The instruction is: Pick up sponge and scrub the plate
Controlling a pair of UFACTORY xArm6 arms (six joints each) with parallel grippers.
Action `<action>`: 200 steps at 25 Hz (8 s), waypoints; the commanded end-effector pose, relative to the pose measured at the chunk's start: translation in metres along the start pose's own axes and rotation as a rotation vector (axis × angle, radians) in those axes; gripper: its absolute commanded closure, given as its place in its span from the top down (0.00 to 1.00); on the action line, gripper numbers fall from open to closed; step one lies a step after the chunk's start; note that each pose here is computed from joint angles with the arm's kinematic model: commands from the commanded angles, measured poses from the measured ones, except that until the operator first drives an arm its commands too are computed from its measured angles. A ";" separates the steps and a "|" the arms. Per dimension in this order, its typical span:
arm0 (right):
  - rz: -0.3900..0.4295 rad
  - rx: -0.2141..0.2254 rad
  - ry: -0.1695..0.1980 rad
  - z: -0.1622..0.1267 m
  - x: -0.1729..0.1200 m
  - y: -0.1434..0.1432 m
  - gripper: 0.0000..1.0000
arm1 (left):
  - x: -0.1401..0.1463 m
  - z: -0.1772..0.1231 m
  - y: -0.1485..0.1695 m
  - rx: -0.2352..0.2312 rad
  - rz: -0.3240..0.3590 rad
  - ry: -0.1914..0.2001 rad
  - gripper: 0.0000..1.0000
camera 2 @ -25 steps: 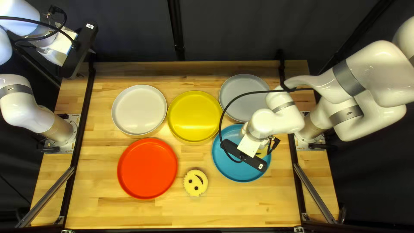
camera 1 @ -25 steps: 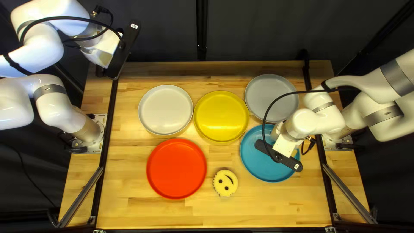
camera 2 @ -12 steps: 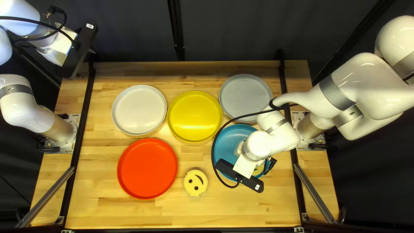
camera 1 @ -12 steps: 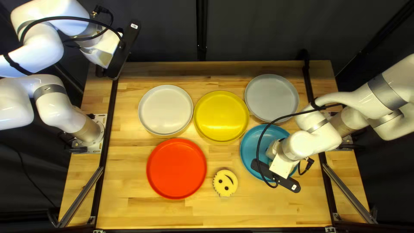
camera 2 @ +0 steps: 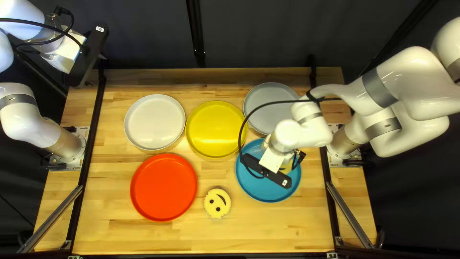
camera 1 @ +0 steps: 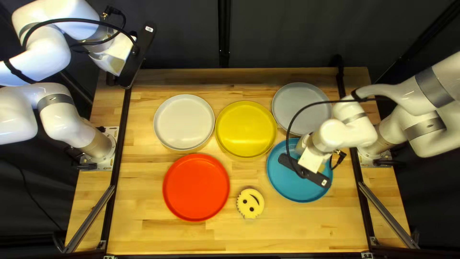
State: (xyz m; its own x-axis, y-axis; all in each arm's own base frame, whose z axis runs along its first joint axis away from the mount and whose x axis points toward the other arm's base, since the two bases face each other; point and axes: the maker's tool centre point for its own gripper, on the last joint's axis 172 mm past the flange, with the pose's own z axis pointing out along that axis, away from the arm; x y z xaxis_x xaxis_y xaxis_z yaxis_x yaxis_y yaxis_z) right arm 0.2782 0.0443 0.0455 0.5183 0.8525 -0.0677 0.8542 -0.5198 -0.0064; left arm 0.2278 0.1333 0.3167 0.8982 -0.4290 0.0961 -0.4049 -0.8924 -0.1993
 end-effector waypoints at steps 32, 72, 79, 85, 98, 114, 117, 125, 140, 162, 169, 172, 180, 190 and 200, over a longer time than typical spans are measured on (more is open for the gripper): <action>0.027 0.032 0.036 0.001 0.002 0.034 0.00 | 0.000 0.000 0.000 0.000 0.000 0.000 1.00; -0.017 0.006 0.030 -0.007 0.086 0.031 0.00 | 0.000 0.000 0.000 0.000 0.000 0.000 1.00; -0.083 -0.026 0.009 -0.005 0.113 0.029 0.00 | 0.000 0.000 0.000 0.000 0.000 0.000 1.00; -0.064 -0.012 0.017 -0.002 0.069 0.047 0.00 | 0.000 0.000 0.000 0.000 0.000 0.000 1.00; -0.018 0.007 0.034 -0.006 0.051 0.058 0.00 | 0.000 0.000 0.000 0.000 0.000 0.000 1.00; -0.087 -0.023 0.018 0.002 0.092 0.066 0.00 | 0.000 0.000 0.000 0.000 0.000 0.000 1.00; -0.076 -0.014 0.023 0.003 0.077 0.071 0.00 | 0.000 0.000 0.000 0.000 0.000 0.000 1.00; -0.029 0.016 0.031 0.004 0.040 0.067 0.00 | 0.000 0.000 0.000 0.000 0.000 0.000 1.00; -0.052 -0.021 0.006 -0.008 0.105 0.032 0.00 | 0.000 0.000 0.000 0.000 0.000 0.000 1.00; -0.038 -0.009 -0.003 -0.001 0.013 0.050 0.00 | 0.000 0.000 0.000 0.000 0.000 0.000 1.00; -0.017 -0.009 0.005 -0.009 0.038 0.034 0.00 | 0.000 0.000 0.000 0.000 0.000 0.000 1.00; -0.020 -0.018 0.007 -0.011 0.067 0.025 0.00 | 0.000 0.000 0.000 0.000 0.000 0.000 1.00; -0.063 -0.029 0.006 -0.006 0.117 0.025 0.00 | 0.000 0.000 0.000 0.000 0.000 0.000 1.00; -0.056 -0.017 0.006 -0.006 0.105 -0.013 0.00 | 0.000 0.000 0.000 0.000 0.000 0.000 1.00; -0.040 -0.016 0.000 -0.010 0.098 -0.005 0.00 | 0.000 0.000 0.000 0.000 0.000 0.000 1.00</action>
State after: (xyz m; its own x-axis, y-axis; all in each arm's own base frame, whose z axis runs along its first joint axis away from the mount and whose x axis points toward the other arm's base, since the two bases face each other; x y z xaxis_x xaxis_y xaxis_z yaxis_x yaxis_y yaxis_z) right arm 0.3174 0.1388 0.0498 0.4849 0.8718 -0.0694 0.8740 -0.4859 0.0033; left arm 0.2278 0.1333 0.3167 0.8982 -0.4290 0.0961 -0.4049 -0.8924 -0.1993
